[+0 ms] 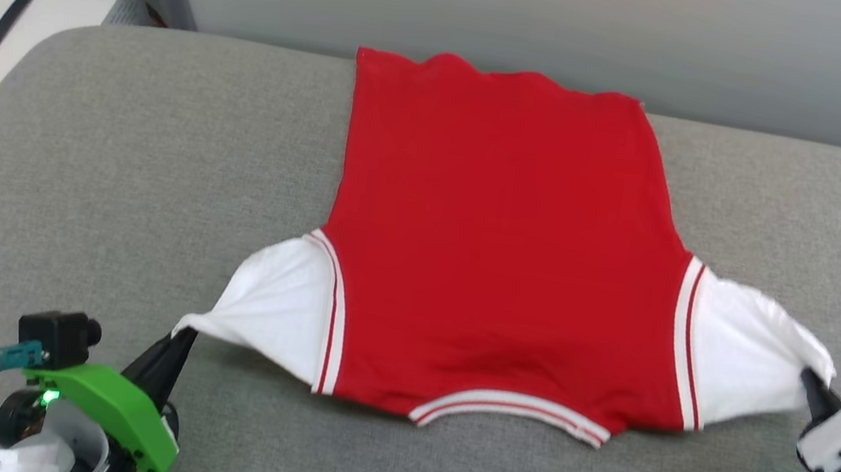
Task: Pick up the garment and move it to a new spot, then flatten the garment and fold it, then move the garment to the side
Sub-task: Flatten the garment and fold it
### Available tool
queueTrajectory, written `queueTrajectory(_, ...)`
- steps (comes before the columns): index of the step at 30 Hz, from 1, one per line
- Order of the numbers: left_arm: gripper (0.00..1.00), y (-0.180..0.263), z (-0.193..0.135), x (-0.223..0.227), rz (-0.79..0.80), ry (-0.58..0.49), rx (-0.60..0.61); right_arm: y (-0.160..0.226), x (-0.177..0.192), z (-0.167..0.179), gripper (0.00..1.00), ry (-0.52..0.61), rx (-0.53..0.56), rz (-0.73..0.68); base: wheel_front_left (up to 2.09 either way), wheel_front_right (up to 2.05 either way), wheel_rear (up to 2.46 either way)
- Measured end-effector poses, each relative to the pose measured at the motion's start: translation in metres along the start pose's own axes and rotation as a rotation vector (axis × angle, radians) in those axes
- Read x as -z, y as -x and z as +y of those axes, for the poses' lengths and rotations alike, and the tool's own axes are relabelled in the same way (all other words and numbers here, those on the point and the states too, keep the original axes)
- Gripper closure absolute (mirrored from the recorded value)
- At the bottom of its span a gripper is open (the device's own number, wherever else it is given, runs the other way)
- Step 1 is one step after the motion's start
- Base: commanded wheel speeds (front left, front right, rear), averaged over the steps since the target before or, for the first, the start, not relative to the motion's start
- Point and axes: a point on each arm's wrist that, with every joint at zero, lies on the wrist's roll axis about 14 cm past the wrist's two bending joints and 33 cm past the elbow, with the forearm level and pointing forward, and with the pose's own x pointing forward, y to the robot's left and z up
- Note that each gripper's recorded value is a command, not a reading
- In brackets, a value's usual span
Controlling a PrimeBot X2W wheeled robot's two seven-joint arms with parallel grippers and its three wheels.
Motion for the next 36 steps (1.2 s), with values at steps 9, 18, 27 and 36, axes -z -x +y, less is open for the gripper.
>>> queueTrajectory(9, 1.00, 0.036, 0.007, 0.015, 0.037, 0.026, -0.011, 0.045, 0.038, -0.024, 1.00, -0.024, 0.035, 0.171, 0.00, 0.00, 0.00)
queueTrajectory(18, 1.00, 0.042, -0.008, 0.036, 0.135, 0.001, 0.050, 0.064, 0.058, -0.028, 1.00, 0.013, 0.071, 0.294, 0.00, 0.00, 0.00)
queueTrajectory(27, 1.00, 0.027, -0.040, 0.044, 0.232, -0.109, 0.163, 0.048, 0.040, -0.014, 0.00, 0.163, 0.062, 0.343, 0.00, 0.00, 0.00)
queueTrajectory(36, 1.00, 0.010, -0.057, 0.033, 0.289, -0.119, 0.206, -0.003, -0.010, 0.059, 0.00, 0.327, -0.095, 0.421, 0.00, 0.00, 0.00)
